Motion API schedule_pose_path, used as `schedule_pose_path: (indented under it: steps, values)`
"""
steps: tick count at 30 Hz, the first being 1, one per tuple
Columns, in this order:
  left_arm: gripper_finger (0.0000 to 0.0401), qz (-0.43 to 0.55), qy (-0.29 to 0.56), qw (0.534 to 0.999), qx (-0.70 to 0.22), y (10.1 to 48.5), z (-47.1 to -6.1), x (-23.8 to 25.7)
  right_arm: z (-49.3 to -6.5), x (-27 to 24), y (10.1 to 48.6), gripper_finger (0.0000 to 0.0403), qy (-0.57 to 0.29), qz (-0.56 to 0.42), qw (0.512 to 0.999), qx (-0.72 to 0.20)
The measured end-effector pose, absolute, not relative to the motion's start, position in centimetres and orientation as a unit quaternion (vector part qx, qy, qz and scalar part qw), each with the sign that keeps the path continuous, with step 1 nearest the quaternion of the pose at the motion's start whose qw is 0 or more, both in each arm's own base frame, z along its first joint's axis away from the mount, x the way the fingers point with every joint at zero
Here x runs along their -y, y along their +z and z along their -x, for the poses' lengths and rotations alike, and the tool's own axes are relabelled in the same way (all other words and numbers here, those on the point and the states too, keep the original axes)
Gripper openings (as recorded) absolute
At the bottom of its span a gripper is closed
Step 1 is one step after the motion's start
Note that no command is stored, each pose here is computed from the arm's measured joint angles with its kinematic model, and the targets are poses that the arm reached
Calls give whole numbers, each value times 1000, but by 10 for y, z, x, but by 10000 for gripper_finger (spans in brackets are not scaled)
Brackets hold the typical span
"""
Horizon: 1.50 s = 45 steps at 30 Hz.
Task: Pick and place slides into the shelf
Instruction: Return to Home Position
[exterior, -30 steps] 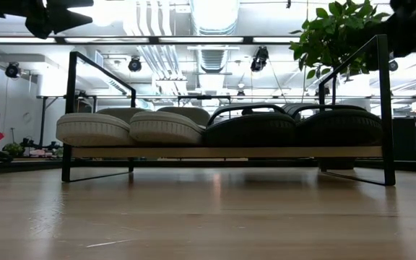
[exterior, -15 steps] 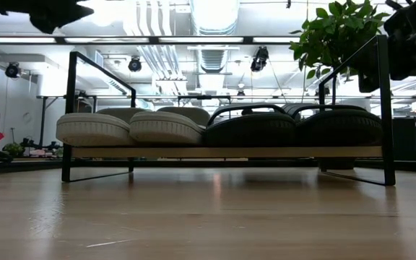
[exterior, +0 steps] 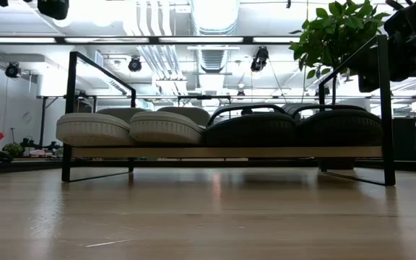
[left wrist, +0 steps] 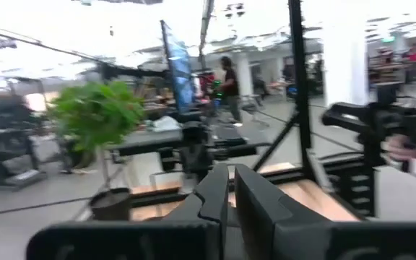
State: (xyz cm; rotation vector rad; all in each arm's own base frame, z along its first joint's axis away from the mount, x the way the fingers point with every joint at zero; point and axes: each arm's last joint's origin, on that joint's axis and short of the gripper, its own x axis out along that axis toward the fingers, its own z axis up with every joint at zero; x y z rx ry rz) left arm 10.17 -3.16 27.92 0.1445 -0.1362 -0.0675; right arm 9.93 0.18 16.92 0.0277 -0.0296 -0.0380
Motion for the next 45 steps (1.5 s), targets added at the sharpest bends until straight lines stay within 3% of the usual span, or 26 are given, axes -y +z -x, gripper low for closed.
schedule_pose_path:
  steps: [6, 18, 26, 36, 45]
  values:
    - [2, -98, -32, 991, 85, 282, -106, 29, -99, -2, 169, 8, -19, -14, 1000, 15]
    - [0, -98, 106, 988, 47, 281, -134, -4, -99, 1, 169, 8, -70, 6, 997, 14]
    - [0, -106, 37, 993, -23, 261, -122, -14, -99, 1, 169, 8, -72, 16, 997, 14]
    - [0, -88, 62, 992, 69, 234, -94, -11, -99, 1, 168, 8, -71, -24, 997, 7]
    - [0, -59, 38, 994, 78, 209, -90, -7, -100, 1, 168, 9, -71, -26, 997, 3]
